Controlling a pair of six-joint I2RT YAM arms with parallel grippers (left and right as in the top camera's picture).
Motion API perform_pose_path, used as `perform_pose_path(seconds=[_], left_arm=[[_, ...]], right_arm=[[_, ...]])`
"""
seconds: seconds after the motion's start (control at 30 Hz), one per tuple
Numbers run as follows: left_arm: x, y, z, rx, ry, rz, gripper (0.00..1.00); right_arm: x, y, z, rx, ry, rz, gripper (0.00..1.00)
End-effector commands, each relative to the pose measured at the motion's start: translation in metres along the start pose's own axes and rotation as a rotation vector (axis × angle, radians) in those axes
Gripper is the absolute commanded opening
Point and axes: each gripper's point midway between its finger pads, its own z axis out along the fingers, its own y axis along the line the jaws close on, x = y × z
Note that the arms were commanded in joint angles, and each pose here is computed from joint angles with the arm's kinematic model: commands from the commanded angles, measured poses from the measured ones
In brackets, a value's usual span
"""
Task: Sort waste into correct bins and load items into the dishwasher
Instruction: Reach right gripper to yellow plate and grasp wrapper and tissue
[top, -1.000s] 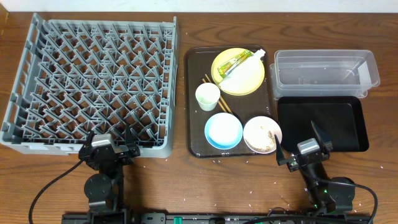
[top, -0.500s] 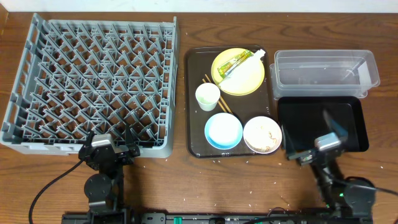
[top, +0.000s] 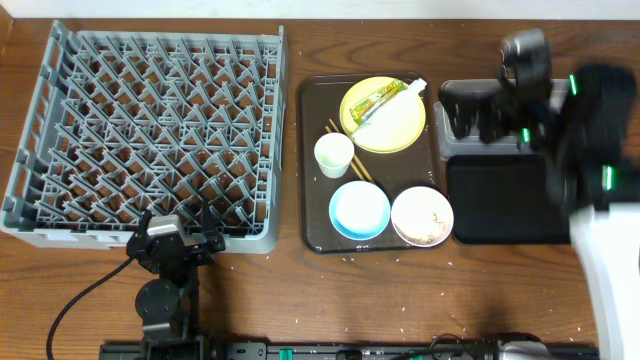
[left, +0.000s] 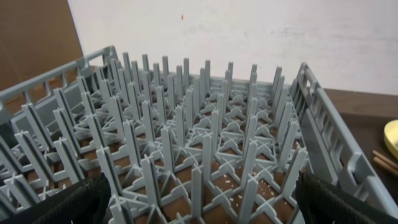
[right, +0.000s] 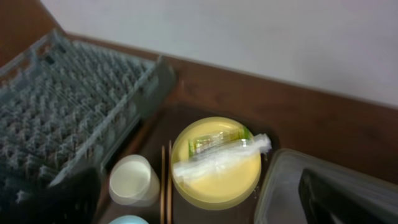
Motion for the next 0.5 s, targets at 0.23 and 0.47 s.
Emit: perform_pose_path(seconds=[0.23,0.47], left_arm=[[0.018,0.003,0.002,-0.016,0.043,0.004,0.96],[0.018,0.003,0.002,-0.016,0.043,0.004,0.96]], right_arm=[[0.0,0.038,0.168,-0.359,0.222,0.282,0.99],[0.095,-0.026,0.228,0.426,0.341,0.503,0.88]])
